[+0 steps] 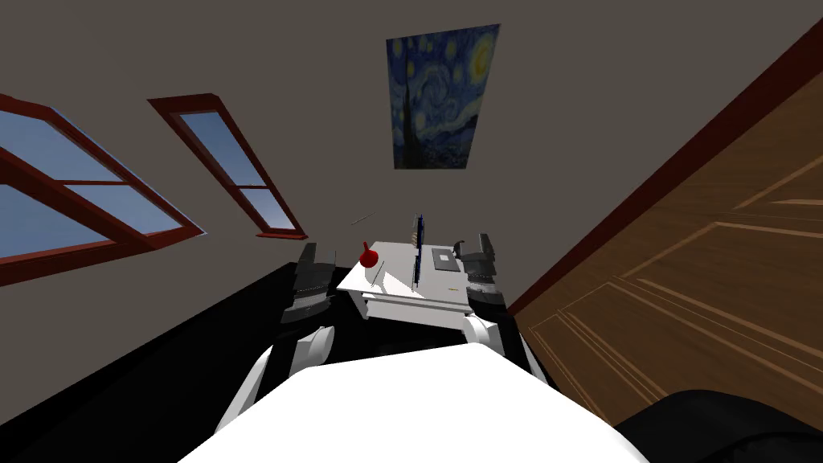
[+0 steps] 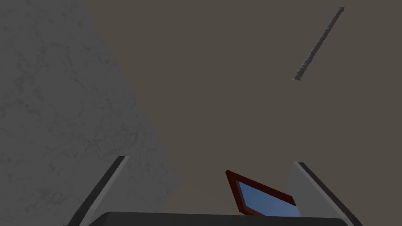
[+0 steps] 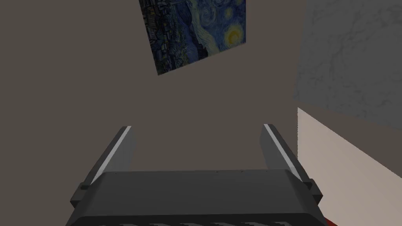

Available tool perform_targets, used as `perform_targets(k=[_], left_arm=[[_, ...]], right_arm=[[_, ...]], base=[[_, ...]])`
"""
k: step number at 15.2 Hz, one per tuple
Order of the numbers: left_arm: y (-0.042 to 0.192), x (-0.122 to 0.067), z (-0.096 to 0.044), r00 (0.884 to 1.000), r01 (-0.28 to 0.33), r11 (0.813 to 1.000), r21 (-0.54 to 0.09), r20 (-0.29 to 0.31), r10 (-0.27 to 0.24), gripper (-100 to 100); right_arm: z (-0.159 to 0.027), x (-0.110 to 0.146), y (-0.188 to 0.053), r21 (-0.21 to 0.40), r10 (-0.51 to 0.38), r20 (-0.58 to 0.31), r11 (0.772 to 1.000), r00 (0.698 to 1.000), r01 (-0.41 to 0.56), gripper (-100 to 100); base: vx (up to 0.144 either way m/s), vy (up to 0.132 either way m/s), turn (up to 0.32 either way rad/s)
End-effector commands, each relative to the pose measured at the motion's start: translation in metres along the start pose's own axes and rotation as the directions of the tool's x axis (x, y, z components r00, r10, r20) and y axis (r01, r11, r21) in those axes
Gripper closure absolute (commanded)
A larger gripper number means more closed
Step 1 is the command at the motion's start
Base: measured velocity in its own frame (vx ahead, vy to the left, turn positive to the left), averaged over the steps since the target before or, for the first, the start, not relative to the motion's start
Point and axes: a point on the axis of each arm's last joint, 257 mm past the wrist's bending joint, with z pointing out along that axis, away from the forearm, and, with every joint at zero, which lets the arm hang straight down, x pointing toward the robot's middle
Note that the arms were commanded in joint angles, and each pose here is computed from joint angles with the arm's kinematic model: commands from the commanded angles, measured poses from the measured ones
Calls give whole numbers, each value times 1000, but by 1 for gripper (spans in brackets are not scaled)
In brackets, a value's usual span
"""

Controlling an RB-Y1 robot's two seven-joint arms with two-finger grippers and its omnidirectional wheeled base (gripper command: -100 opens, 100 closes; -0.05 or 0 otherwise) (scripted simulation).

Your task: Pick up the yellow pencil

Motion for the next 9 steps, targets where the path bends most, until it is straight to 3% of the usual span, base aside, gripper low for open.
perform_targets(k=[1, 8, 9], left_arm=[[0, 0, 0, 1000, 0, 1000, 0, 0, 0, 0], [0, 0, 0, 1000, 0, 1000, 0, 0, 0, 0], [0, 0, 0, 1000, 0, 1000, 0, 0, 0, 0]], right_arm=[[-3, 7, -8, 19, -16, -39, 1000, 999, 17, -100], [-25, 32, -52, 109, -72, -186, 990, 980, 94, -100], [-35, 39, -68, 138, -86, -232, 983, 969, 121, -100]], base=[[-5, 6, 35], [-24, 18, 81], [-24, 22, 89]])
